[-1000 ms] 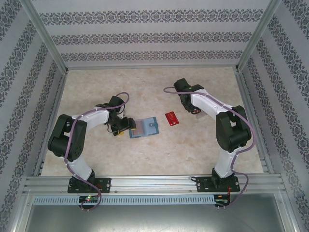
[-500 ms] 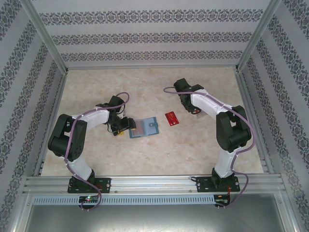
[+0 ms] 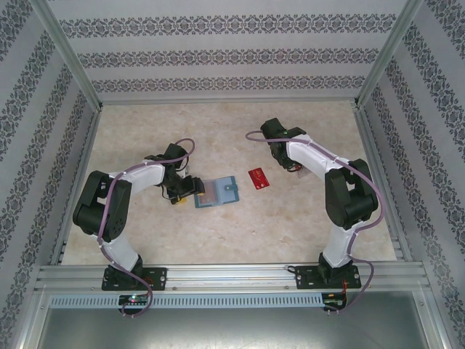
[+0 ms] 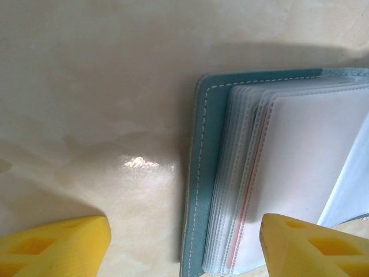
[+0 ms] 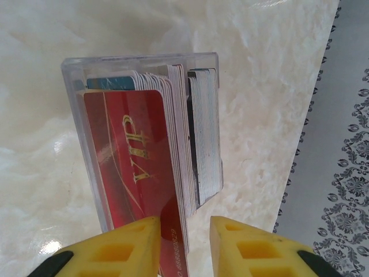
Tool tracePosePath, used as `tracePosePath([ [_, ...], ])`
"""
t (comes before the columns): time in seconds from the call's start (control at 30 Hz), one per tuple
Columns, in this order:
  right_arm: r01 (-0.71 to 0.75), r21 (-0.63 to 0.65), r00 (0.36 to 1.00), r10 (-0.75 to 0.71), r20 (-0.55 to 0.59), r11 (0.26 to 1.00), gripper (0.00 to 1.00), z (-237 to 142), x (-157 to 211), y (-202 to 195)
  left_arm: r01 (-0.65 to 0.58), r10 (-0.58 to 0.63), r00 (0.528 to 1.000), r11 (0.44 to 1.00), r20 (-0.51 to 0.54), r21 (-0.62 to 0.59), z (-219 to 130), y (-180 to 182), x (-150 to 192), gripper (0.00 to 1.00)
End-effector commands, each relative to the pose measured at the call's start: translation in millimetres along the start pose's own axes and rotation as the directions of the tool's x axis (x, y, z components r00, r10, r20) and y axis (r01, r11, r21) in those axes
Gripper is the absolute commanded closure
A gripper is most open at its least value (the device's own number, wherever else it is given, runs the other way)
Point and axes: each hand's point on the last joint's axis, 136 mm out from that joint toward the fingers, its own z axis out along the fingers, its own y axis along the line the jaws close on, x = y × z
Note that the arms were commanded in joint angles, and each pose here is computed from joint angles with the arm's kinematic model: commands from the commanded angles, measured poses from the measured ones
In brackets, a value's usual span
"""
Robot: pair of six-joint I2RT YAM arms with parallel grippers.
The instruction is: Put the credit cards into the card holder
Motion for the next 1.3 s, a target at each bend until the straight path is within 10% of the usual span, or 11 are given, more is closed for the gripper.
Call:
tracePosePath([
  [0.0, -0.017, 0.030, 1.000, 0.016, 0.026, 0.999, 0.76, -10.6, -3.5, -11.5, -0.015, 0.018, 0.991, 1.000, -0.136, 0.022, 35.7, 9.1, 27.5, 0.28],
  [0.4, -0.025, -0.012, 0.999, 0.026, 0.038, 1.000, 1.00, -17.4, -4.9, -8.1, -0.018, 0.021, 0.989, 1.000, -0.144, 0.026, 35.9, 7.9, 28.4, 0.28],
  [0.8, -0.156, -0.315, 0.979, 0.190, 0.079, 0.936, 1.00, -73.3, -7.3, 7.8, -0.045, 0.049, 0.992, 0.998, -0.117, 0.031, 22.2, 1.8, 25.4, 0.28],
  [1.07, -0.312, -0.790, 0.906, 0.415, -0.081, 0.528, 1.00, -138.9, -13.4, 75.0, -0.076, 0.079, 0.992, 0.996, -0.094, 0.042, 8.1, -5.3, 22.5, 0.28],
  [1.27, -0.466, -0.869, 0.831, 0.419, -0.366, 0.165, 1.00, -158.2, -19.0, 119.2, -0.087, 0.090, 0.990, 0.995, -0.104, 0.040, 7.7, -3.3, 26.2, 0.28],
])
